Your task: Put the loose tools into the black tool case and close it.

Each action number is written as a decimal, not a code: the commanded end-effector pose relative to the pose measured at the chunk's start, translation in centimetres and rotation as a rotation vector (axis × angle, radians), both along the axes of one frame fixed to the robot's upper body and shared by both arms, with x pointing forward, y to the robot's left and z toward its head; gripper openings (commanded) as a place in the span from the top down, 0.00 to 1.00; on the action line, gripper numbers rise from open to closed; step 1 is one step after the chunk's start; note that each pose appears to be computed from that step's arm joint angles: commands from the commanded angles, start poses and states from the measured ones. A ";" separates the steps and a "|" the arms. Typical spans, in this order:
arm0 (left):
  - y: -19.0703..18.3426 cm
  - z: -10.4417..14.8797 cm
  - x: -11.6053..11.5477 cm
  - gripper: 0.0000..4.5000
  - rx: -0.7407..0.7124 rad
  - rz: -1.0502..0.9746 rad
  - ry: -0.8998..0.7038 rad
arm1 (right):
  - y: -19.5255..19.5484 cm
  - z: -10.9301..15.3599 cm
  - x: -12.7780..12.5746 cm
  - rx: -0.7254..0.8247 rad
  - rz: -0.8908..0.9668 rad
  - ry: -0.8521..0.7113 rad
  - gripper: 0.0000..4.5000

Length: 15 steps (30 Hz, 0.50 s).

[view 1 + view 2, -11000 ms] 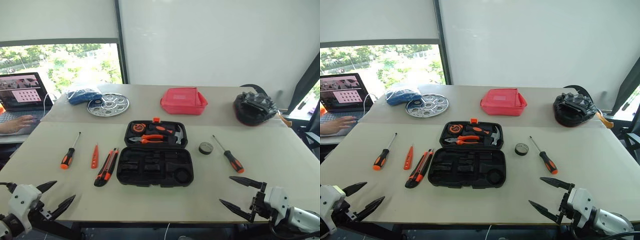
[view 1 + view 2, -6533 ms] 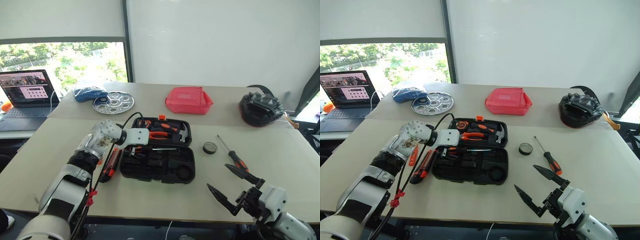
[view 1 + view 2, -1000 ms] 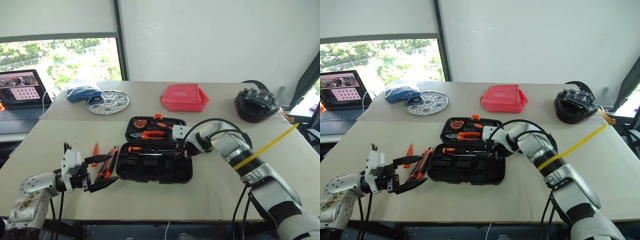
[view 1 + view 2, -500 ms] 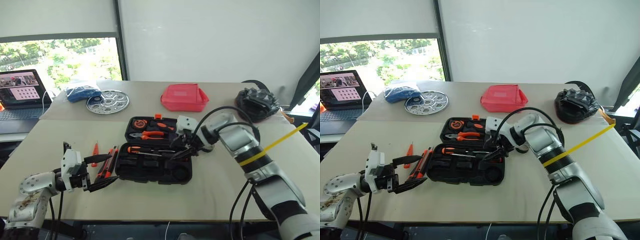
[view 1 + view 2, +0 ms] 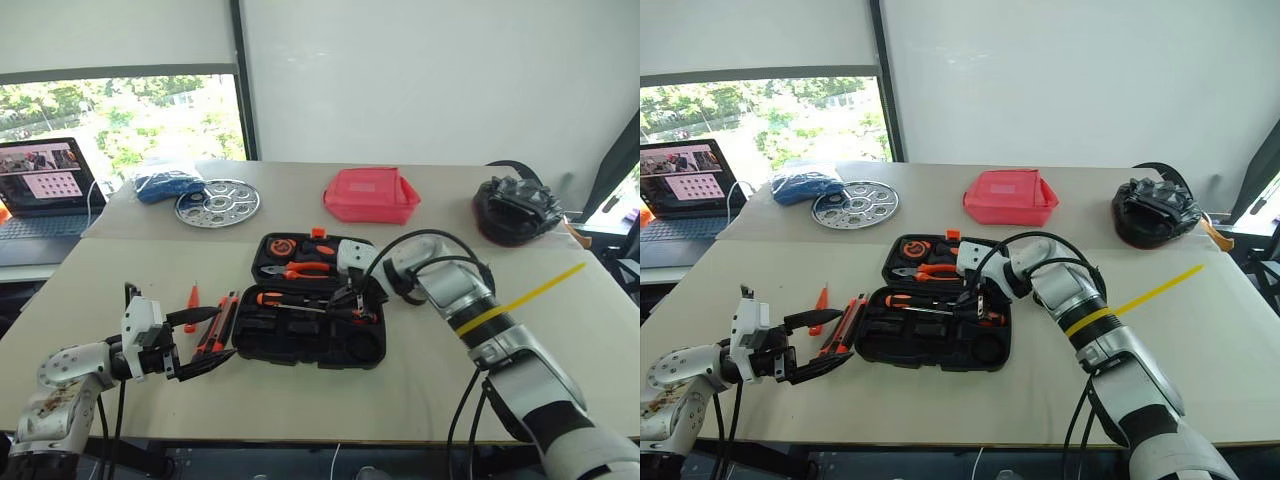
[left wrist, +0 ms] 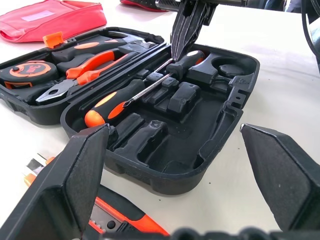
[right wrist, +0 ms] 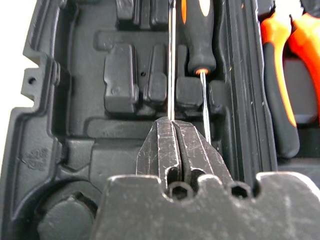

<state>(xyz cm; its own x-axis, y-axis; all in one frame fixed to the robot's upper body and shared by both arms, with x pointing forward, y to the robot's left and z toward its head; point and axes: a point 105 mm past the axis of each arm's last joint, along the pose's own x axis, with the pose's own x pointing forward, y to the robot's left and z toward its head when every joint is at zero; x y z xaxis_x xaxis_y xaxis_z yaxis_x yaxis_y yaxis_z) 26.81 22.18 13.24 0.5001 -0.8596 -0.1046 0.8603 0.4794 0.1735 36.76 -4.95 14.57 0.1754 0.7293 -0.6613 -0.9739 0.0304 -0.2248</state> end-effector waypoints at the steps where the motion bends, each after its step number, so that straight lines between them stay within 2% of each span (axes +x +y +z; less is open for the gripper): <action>1: 0.3 1.1 0.0 0.00 0.016 0.016 -0.049 | 0.6 -0.1 0.0 -0.015 0.021 -0.019 1.00; 11: 0.6 1.2 -0.2 0.00 0.023 0.039 -0.050 | 1.5 -2.4 -0.4 -0.054 0.009 0.020 1.00; 14: 0.6 1.1 -0.2 0.00 0.027 0.045 -0.043 | 1.7 -1.8 -0.4 -0.004 0.001 0.018 1.00; 15: 0.7 1.0 -0.3 0.00 0.028 0.048 -0.040 | 2.0 -0.7 -0.2 0.066 0.000 -0.005 1.00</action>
